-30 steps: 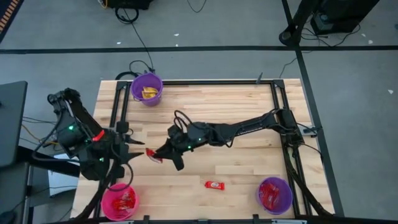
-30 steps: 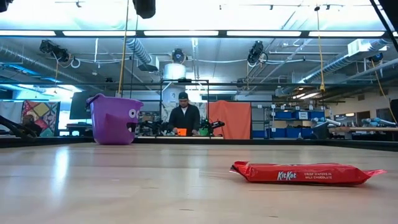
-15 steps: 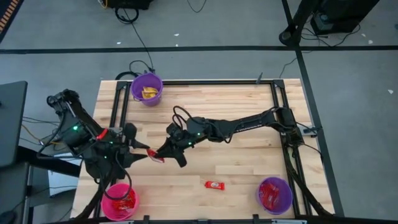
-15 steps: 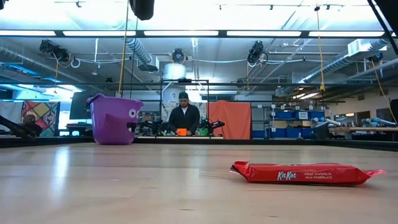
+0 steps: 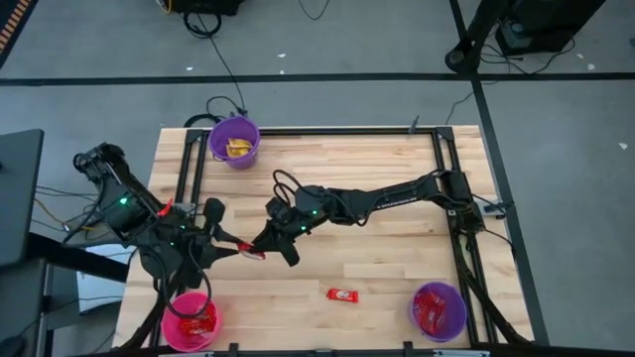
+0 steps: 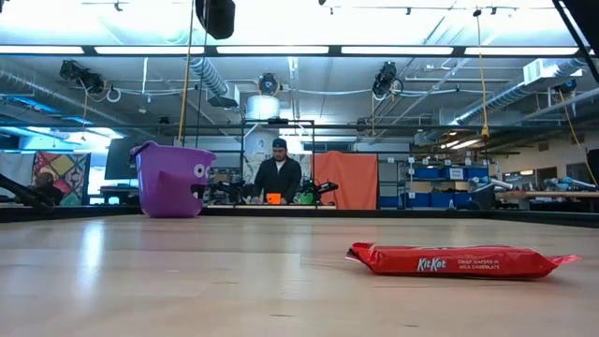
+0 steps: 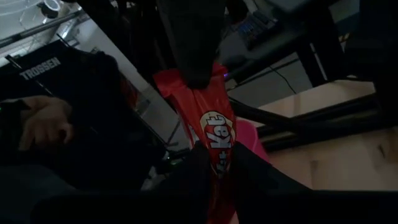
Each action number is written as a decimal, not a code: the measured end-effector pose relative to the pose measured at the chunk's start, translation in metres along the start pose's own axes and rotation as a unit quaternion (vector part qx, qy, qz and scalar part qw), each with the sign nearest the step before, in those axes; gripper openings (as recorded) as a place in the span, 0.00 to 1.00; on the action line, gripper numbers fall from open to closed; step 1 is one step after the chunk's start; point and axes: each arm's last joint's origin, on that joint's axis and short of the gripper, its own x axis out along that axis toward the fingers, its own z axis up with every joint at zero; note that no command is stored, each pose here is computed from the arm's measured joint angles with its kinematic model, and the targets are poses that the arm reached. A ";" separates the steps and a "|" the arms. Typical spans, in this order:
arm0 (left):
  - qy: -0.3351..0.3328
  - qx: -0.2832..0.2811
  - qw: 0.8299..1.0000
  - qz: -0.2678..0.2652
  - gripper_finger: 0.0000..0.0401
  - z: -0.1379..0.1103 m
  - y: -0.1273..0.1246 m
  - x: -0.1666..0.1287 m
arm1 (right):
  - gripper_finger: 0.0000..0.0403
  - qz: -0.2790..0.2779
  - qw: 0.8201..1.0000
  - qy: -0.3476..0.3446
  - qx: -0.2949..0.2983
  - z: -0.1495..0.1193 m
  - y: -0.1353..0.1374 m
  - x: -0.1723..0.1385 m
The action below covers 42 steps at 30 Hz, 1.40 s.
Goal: Sort candy by brand, put in halloween buckets
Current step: Put the red chocolate into the pink bucket
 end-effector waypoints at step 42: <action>0.371 -0.286 0.817 -0.336 0.01 -0.004 -0.097 0.032 | 0.51 -0.267 0.899 0.344 0.052 -0.101 0.002 -0.020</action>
